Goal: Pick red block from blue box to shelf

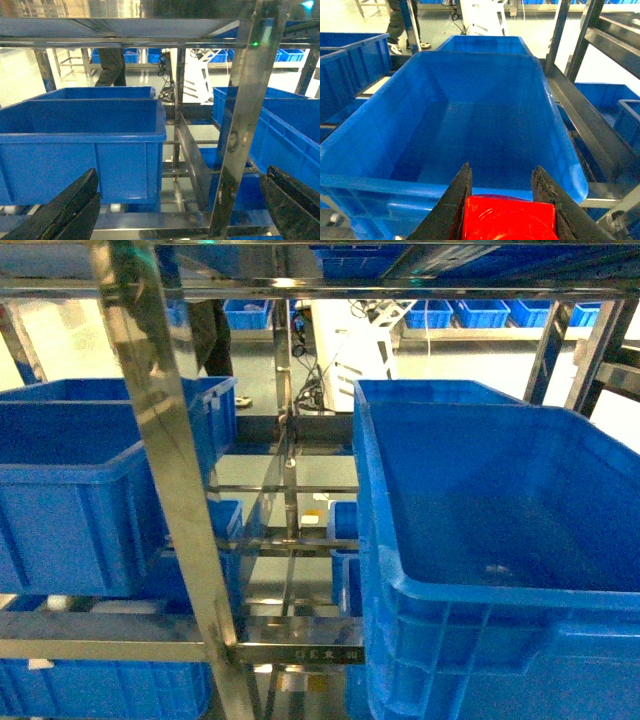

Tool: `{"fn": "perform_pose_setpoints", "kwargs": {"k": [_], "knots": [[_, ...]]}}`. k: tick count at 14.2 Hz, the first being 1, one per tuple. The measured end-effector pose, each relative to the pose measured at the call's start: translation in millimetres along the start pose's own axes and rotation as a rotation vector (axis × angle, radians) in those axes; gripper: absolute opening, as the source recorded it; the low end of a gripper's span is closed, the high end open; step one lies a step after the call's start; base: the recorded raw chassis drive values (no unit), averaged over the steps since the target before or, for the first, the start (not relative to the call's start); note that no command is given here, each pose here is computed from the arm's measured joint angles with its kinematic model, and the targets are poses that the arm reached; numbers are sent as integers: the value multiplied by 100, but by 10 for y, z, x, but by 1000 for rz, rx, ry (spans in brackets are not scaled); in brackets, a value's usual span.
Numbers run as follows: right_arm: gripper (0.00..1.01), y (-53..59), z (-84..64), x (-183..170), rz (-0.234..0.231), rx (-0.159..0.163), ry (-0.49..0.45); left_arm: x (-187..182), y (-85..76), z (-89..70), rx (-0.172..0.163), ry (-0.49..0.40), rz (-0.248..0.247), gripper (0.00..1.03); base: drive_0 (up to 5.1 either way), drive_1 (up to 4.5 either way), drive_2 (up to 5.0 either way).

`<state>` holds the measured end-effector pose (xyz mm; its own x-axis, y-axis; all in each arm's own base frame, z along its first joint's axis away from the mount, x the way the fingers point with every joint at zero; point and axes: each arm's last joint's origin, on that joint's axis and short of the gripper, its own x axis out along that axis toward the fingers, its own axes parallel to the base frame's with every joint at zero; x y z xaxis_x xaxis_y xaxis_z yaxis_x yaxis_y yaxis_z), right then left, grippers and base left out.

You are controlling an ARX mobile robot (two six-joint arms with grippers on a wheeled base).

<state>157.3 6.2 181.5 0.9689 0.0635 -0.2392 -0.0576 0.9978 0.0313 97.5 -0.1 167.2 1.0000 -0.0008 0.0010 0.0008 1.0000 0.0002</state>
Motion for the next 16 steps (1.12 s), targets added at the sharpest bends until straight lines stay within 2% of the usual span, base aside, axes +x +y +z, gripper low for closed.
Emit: {"fn": "perform_pose_setpoints", "kwargs": {"k": [2,5,9,16], "knots": [[29,0,4,0,0,0,-3,0,0,-1,0,2,0,98,384,35,-336],[29,-1,4,-1,-3,0,-4,0,1,1,0,-1,0,98,0,0,0],[29,-1,3,-1,-2,0,-3,0,1,0,0,0,1,98,6,424,-413],[29,0,3,0,-1,0,-3,0,1,-1,0,1,1,98,0,0,0]]}}
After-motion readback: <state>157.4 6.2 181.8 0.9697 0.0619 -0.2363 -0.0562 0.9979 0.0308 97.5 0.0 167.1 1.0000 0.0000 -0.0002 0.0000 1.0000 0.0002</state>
